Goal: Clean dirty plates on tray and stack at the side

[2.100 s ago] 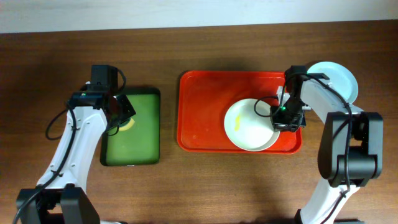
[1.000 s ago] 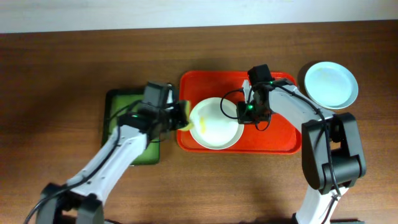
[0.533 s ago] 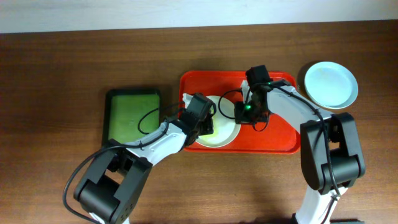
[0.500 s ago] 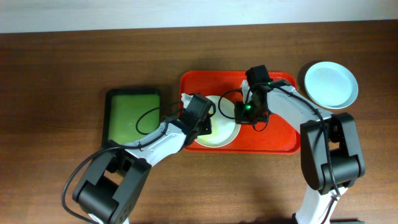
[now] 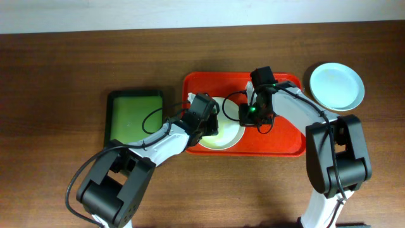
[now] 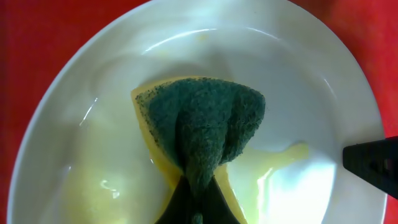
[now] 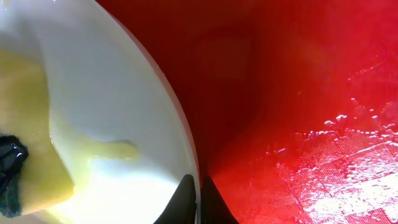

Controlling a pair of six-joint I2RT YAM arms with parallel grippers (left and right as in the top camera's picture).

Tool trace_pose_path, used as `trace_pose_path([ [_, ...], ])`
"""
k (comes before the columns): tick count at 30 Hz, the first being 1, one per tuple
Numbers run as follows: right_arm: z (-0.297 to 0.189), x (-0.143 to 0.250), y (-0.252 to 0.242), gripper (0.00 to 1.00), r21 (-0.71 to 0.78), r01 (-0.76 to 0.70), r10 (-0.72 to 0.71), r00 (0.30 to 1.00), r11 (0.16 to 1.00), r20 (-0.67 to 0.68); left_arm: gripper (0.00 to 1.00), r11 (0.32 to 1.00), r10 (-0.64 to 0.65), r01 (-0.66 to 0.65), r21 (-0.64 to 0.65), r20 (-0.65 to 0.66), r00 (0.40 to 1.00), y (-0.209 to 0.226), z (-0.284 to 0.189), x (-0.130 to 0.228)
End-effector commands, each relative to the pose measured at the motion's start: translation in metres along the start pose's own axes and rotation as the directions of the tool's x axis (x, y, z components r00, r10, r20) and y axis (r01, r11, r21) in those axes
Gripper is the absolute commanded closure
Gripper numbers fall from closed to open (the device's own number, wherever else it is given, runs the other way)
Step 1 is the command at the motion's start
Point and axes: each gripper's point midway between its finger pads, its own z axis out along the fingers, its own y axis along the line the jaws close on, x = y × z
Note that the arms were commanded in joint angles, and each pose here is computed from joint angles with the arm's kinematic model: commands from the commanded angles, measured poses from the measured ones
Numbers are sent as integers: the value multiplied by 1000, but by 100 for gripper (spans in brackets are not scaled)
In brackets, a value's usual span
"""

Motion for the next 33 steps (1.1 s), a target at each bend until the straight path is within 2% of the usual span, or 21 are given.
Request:
trace_pose_path([
  [1, 18, 21, -19, 96, 80, -15, 21, 997, 997, -74, 100, 982, 76, -76, -171, -2, 997, 34, 1, 0],
  [3, 18, 22, -19, 96, 81, -16, 23, 997, 997, -78, 100, 929, 100, -80, -361, 35, 994, 63, -18, -15],
  [4, 18, 22, -19, 96, 81, -16, 23, 997, 997, -78, 100, 923, 103, -80, -375, 42, 994, 62, -25, -22],
  [8, 17, 23, -21, 96, 90, -15, 23, 997, 996, -79, 100, 965, 89, -47, -260, 151, 985, 22, -77, -64],
  [10, 17, 22, -24, 96, 108, -14, 22, 997, 994, -76, 100, 967, 71, -25, -254, 175, 982, 27, -110, -70],
  [11, 17, 22, -24, 96, 108, -15, 23, 997, 994, -75, 100, 955, 34, 14, -295, 157, 987, 52, -134, -69],
  [13, 17, 22, -24, 96, 107, -14, 22, 997, 994, -74, 100, 916, -50, 75, -393, 73, 996, 101, -149, -53],
  [15, 16, 21, -23, 96, 105, -14, 22, 997, 994, -72, 100, 885, -159, 131, -447, -25, 987, 143, -143, -28],
  [17, 0, 15, -17, 96, 104, 8, -1, 998, 995, -69, 100, 848, -240, 181, -498, -56, 969, 179, -130, -10],
  [19, -43, -4, -9, 96, 145, 28, -26, 1000, 989, -12, 100, 813, -311, 238, -532, -51, 949, 208, -120, -7],
  [21, -95, -22, -13, 96, 264, 31, -51, 996, 964, 70, 100, 800, -339, 249, -547, -70, 938, 220, -108, -2],
  [22, -116, -27, -18, 96, 350, 32, -72, 992, 936, 100, 94, 803, -344, 248, -541, -83, 935, 220, -101, 0],
  [23, -137, -30, -22, 96, 442, 39, -102, 988, 896, 119, 89, 806, -346, 250, -537, -85, 934, 219, -99, 0],
  [25, -164, -33, -14, 96, 580, 76, -184, 974, 811, 129, 67, 810, -343, 256, -527, -73, 936, 217, -100, -6],
  [26, -172, -34, -8, 96, 640, 96, -230, 965, 762, 129, 66, 822, -347, 263, -506, -77, 935, 212, -101, -10],
  [28, -191, -35, -3, 96, 788, 116, -328, 938, 605, 114, 66, 843, -349, 279, -460, -73, 934, 199, -109, -24],
  [29, -210, -35, 3, 96, 882, 114, -404, 910, 458, 92, 51, 846, -345, 284, -451, -59, 937, 194, -118, -32],
  [30, -228, -36, 11, 96, 938, 97, -463, 883, 334, 74, 18, 849, -341, 286, -445, -47, 939, 192, -125, -35],
  [31, -243, -37, 26, 96, 974, 120, -539, 842, 193, 3, 1, 848, -343, 286, -447, -50, 938, 192, -127, -34],
  [33, -264, -36, 57, 96, 983, 175, -625, 763, -48, -166, 1, 845, -347, 283, -454, -63, 936, 192, -128, -30],
])
